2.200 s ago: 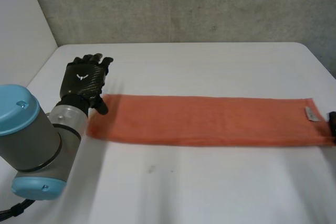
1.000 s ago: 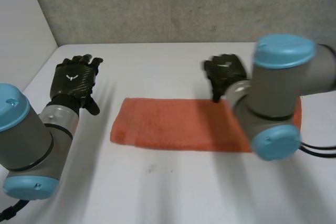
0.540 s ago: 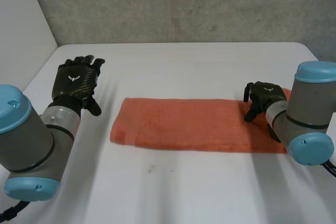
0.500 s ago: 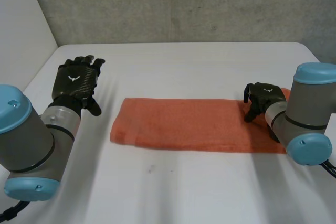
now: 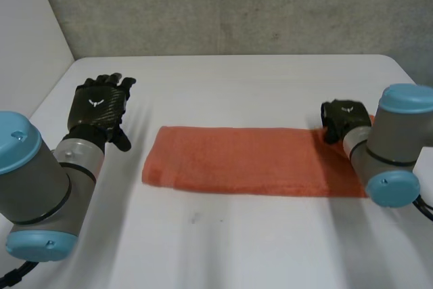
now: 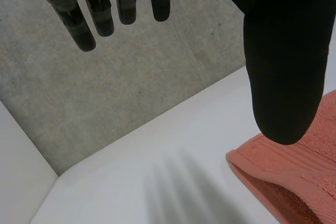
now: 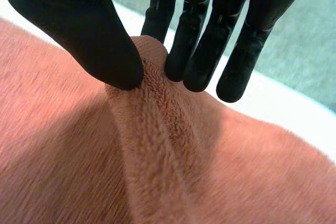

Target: Fold the laundry

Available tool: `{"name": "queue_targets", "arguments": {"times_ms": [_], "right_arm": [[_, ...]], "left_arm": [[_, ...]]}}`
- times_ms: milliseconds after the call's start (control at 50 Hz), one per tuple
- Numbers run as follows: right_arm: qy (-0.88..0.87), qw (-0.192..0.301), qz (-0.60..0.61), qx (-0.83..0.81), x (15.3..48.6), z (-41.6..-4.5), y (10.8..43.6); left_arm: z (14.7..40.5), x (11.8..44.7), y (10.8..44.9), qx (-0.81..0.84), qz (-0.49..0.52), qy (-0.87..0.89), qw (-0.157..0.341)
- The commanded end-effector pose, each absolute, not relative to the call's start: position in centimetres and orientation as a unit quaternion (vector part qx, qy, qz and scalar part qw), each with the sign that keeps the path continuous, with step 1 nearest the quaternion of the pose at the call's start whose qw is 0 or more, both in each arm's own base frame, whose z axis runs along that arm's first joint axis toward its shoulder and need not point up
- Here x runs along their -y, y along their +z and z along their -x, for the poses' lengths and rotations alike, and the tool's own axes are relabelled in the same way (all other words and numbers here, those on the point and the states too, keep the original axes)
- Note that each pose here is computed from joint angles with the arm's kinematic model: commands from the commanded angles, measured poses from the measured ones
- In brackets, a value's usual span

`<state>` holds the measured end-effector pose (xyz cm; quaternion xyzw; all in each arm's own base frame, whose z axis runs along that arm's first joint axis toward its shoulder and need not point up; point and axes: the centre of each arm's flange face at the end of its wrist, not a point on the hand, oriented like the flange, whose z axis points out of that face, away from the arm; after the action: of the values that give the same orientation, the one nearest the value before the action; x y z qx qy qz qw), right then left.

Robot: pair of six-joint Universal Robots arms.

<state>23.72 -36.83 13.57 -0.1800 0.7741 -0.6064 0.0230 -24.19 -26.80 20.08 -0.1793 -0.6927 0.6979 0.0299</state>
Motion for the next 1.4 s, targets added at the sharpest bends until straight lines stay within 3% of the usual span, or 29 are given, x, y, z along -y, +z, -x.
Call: {"name": "queue_targets", "arguments": {"times_ms": [20, 40, 80, 100, 140, 200, 240, 260, 300, 460, 580, 660, 680, 720, 800, 900, 940, 1060, 1400], "right_arm": [[-0.667, 0.049, 0.209, -0.714, 36.9, -27.6, 18.8], [-0.667, 0.049, 0.209, -0.714, 36.9, -27.6, 18.8], [-0.683, 0.105, 0.255, -0.676, 34.0, -32.6, 20.9], [-0.683, 0.106, 0.255, -0.676, 34.0, -32.6, 20.9], [-0.68, 0.156, 0.296, -0.652, 30.8, -36.4, 21.7], [-0.673, 0.182, 0.315, -0.644, 29.3, -37.9, 21.5], [-0.646, 0.243, 0.358, -0.629, 25.7, -41.0, 20.1], [-0.646, 0.243, 0.358, -0.629, 25.7, -41.0, 20.1], [-0.61, 0.294, 0.401, -0.616, 22.2, -43.6, 18.0], [-0.549, 0.337, 0.465, -0.607, 16.8, -47.0, 12.7], [-0.555, 0.326, 0.468, -0.605, 16.6, -47.2, 12.6], [-0.614, 0.286, 0.429, -0.598, 17.8, -46.2, 17.7], [-0.614, 0.286, 0.429, -0.598, 17.8, -46.2, 17.7], [-0.646, 0.251, 0.401, -0.6, 18.8, -43.9, 21.5], [-0.65, 0.22, 0.38, -0.621, 20.8, -40.5, 22.6], [-0.622, 0.177, 0.362, -0.671, 22.1, -36.0, 21.1], [-0.589, 0.148, 0.35, -0.713, 23.1, -33.0, 18.6], [-0.572, 0.109, 0.332, -0.742, 24.2, -28.6, 16.0], [-0.567, 0.07, 0.355, -0.74, 24.8, -26.2, 12.1]], "left_arm": [[24.1, 26.8, 20.2, 0.692, 0.178, 0.699, 0.029], [24.1, 26.8, 20.3, 0.691, 0.178, 0.7, 0.029], [24.0, 26.9, 20.5, 0.69, 0.176, 0.702, 0.028], [23.9, 26.9, 20.8, 0.687, 0.174, 0.705, 0.027], [23.8, 27.0, 21.1, 0.685, 0.171, 0.708, 0.026], [23.4, 27.1, 21.9, 0.678, 0.164, 0.716, 0.023], [23.0, 27.3, 22.3, 0.675, 0.156, 0.721, 0.018], [22.6, 27.5, 22.8, 0.671, 0.148, 0.726, 0.012], [22.2, 27.6, 23.1, 0.669, 0.141, 0.729, 0.008], [22.1, 27.6, 23.1, 0.67, 0.139, 0.729, 0.005], [22.6, 27.2, 22.6, 0.675, 0.149, 0.723, 0.013], [23.2, 26.7, 22.3, 0.675, 0.158, 0.72, 0.021], [23.6, 26.4, 22.1, 0.676, 0.165, 0.717, 0.026], [24.4, 26.1, 21.7, 0.676, 0.176, 0.715, 0.034], [25.3, 25.8, 21.3, 0.675, 0.188, 0.712, 0.043], [27.1, 25.7, 20.2, 0.677, 0.209, 0.704, 0.057], [28.4, 25.8, 19.0, 0.683, 0.224, 0.692, 0.066], [29.5, 26.6, 17.3, 0.694, 0.234, 0.678, 0.068], [29.3, 26.9, 17.1, 0.698, 0.227, 0.676, 0.066]]}}
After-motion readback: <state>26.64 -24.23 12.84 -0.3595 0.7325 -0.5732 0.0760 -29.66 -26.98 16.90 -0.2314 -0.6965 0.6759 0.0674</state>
